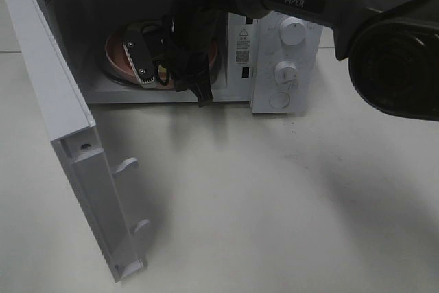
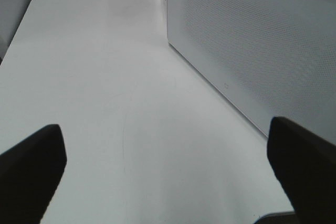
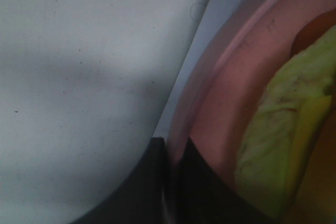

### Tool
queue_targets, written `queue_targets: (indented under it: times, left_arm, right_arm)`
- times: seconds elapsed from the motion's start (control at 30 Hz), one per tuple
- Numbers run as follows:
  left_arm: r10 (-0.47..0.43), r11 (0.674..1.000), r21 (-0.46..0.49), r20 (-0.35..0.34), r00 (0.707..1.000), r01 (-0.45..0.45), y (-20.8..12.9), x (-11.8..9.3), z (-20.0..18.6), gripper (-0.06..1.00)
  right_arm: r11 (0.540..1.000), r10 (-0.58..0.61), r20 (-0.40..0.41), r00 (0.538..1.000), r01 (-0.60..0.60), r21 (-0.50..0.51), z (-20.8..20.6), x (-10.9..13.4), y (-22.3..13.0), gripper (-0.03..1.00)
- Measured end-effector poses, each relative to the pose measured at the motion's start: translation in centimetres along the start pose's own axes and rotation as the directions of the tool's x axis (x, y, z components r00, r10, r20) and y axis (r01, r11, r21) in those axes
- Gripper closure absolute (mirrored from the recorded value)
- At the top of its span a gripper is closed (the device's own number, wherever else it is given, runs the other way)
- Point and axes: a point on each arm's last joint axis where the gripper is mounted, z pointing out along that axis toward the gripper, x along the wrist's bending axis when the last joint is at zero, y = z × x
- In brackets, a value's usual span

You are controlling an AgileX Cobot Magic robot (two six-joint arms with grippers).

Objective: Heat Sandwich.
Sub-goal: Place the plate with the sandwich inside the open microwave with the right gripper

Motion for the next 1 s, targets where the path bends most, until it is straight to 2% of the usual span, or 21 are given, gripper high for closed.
queue_targets:
  times: [0.3, 0.43, 0.5, 0.53, 0.57, 0.6, 0.63, 0.67, 0.7, 0.73, 0.77, 0.8, 1.0]
  left_arm:
    - [0.000, 1.000, 0.000, 0.000, 1.000, 0.000, 0.00, 0.00, 0.00, -0.04]
    - [0.000, 1.000, 0.000, 0.000, 1.000, 0.000, 0.00, 0.00, 0.00, -0.04]
    - [0.000, 1.000, 0.000, 0.000, 1.000, 0.000, 0.00, 0.00, 0.00, -0.04]
    - [0.000, 1.000, 0.000, 0.000, 1.000, 0.000, 0.00, 0.00, 0.00, -0.04]
    - [0.000, 1.000, 0.000, 0.000, 1.000, 0.000, 0.00, 0.00, 0.00, -0.04]
    - [0.000, 1.000, 0.000, 0.000, 1.000, 0.000, 0.00, 0.00, 0.00, -0.04]
    - [0.000, 1.000, 0.000, 0.000, 1.000, 0.000, 0.00, 0.00, 0.00, -0.04]
    - [0.000, 1.000, 0.000, 0.000, 1.000, 0.000, 0.00, 0.00, 0.00, -0.04]
    - [0.000, 1.000, 0.000, 0.000, 1.000, 0.000, 0.00, 0.00, 0.00, -0.04]
    - [0.000, 1.000, 0.000, 0.000, 1.000, 0.000, 0.00, 0.00, 0.00, -0.04]
    - [0.000, 1.000, 0.000, 0.000, 1.000, 0.000, 0.00, 0.00, 0.00, -0.04]
    - [0.000, 1.000, 0.000, 0.000, 1.000, 0.000, 0.00, 0.00, 0.00, -0.04]
    - [0.000, 1.000, 0.000, 0.000, 1.000, 0.000, 0.00, 0.00, 0.00, -0.04]
  right_arm:
    - [1.000, -0.009, 0.032, 0.999, 0.009, 0.013, 0.21, -0.29, -0.25, 0.89]
    - [1.000, -0.012, 0.053, 0.999, 0.011, 0.011, 0.25, -0.47, -0.23, 0.82]
    - [1.000, -0.007, 0.066, 0.998, 0.006, 0.007, 0.25, -0.59, -0.19, 0.74]
    - [1.000, 0.012, 0.080, 0.997, -0.012, 0.001, 0.24, -0.72, -0.15, 0.65]
    - [1.000, 0.022, 0.086, 0.996, -0.022, -0.001, 0.23, -0.77, -0.14, 0.60]
    - [1.000, 0.022, 0.086, 0.996, -0.022, -0.001, 0.23, -0.77, -0.14, 0.60]
    - [0.999, 0.037, 0.095, 0.995, -0.037, -0.005, 0.23, -0.85, -0.12, 0.53]
    - [0.998, 0.062, 0.103, 0.993, -0.061, -0.011, 0.22, -0.93, -0.09, 0.40]
    - [0.997, 0.071, 0.105, 0.992, -0.070, -0.012, 0.22, -0.94, -0.09, 0.35]
    - [0.997, 0.071, 0.105, 0.992, -0.070, -0.012, 0.22, -0.94, -0.09, 0.35]
    - [0.997, 0.081, 0.106, 0.991, -0.080, -0.014, 0.21, -0.96, -0.08, 0.30]
    - [0.996, 0.090, 0.107, 0.990, -0.088, -0.021, 0.21, -0.98, -0.03, 0.22]
    - [0.992, 0.117, 0.101, 0.988, -0.113, -0.048, 0.20, -0.95, 0.20, 0.17]
